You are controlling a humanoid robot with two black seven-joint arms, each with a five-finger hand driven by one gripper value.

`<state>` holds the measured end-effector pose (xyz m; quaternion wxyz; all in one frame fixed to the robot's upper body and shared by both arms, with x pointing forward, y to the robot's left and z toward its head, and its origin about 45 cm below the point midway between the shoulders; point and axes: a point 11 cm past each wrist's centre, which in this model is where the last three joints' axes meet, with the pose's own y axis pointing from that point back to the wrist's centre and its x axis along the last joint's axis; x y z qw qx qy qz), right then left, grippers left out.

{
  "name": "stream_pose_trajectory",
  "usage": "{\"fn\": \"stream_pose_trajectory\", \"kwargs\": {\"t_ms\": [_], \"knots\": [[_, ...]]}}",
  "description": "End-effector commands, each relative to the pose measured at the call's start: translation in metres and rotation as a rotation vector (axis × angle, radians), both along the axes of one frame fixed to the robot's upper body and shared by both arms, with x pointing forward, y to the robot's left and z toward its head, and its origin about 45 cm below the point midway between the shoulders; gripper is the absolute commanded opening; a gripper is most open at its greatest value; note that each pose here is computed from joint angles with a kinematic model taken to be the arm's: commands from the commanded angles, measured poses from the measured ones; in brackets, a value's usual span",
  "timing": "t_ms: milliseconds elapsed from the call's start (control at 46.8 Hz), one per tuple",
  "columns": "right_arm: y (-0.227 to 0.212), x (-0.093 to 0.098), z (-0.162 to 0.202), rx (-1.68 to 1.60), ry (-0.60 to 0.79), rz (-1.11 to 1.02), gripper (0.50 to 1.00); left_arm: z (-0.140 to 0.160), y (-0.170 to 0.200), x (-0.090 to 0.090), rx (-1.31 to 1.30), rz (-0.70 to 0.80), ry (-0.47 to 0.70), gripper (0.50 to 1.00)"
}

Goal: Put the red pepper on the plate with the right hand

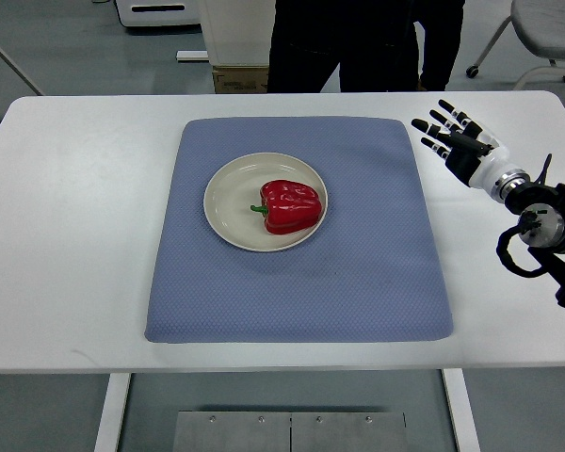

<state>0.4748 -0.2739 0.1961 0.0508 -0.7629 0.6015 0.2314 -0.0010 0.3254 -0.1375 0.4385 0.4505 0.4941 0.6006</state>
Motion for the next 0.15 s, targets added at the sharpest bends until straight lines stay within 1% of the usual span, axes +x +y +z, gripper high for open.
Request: {"fn": "stream_pose_trajectory", "kwargs": {"t_ms": [0, 128], "knots": [[0.0003, -0.0001, -0.0008, 0.002, 0.001, 0.0, 1.0, 0.0, 0.0, 0.0, 0.0, 0.0, 0.0, 1.0], [0.0028, 0.0018, -0.0019, 0.028, 0.002, -0.018, 1.0, 0.0, 0.0, 0.0, 0.0, -0.001, 0.0, 1.0]]}}
